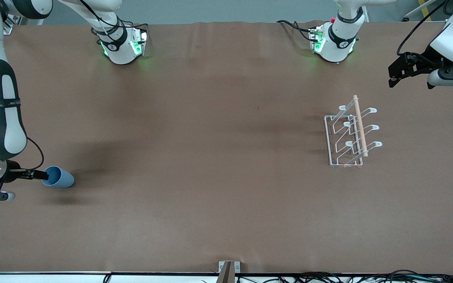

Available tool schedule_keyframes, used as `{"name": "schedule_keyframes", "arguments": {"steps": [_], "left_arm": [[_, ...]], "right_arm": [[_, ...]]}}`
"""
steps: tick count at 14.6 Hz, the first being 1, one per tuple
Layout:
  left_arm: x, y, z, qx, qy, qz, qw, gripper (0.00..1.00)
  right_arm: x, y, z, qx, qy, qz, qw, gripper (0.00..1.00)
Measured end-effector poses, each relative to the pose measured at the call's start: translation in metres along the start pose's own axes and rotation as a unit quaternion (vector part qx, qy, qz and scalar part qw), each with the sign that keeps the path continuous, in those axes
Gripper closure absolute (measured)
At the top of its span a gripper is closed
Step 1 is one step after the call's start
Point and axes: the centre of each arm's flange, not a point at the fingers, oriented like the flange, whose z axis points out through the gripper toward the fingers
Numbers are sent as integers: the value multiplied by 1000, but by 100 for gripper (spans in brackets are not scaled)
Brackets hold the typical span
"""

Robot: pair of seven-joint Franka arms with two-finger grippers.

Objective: Hang cup on cup holder
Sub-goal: 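Reach the right gripper down and grasp the blue cup's rim, then lift the cup with the right gripper while the left gripper approaches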

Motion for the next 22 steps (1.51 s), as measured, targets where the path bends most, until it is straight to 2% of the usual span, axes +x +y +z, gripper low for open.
{"name": "schedule_keyframes", "arguments": {"steps": [3,5,6,7,11,13,14,18,22], "left_arm": [[0,0,0,0,0,0,1000,0],[0,0,0,0,0,0,1000,0],[0,0,0,0,0,0,1000,0],[0,0,0,0,0,0,1000,0],[0,0,0,0,0,0,1000,0],[0,0,0,0,0,0,1000,0],[0,0,0,0,0,0,1000,0],[0,0,0,0,0,0,1000,0],[0,0,0,0,0,0,1000,0]], "right_arm": [[-1,1,17,0,1,1,1000,11],[-2,-2,23,2,-3,-1,1000,24],[-2,-4,25,3,-4,-2,1000,24],[-1,-6,26,4,-5,-3,1000,30],[-1,-10,35,35,-4,8,999,71],[-1,-10,36,40,-2,-1,999,93],[0,-9,36,40,0,-8,999,96],[4,-11,18,39,12,-32,999,95],[-7,-44,-65,60,0,-57,997,95]]}}
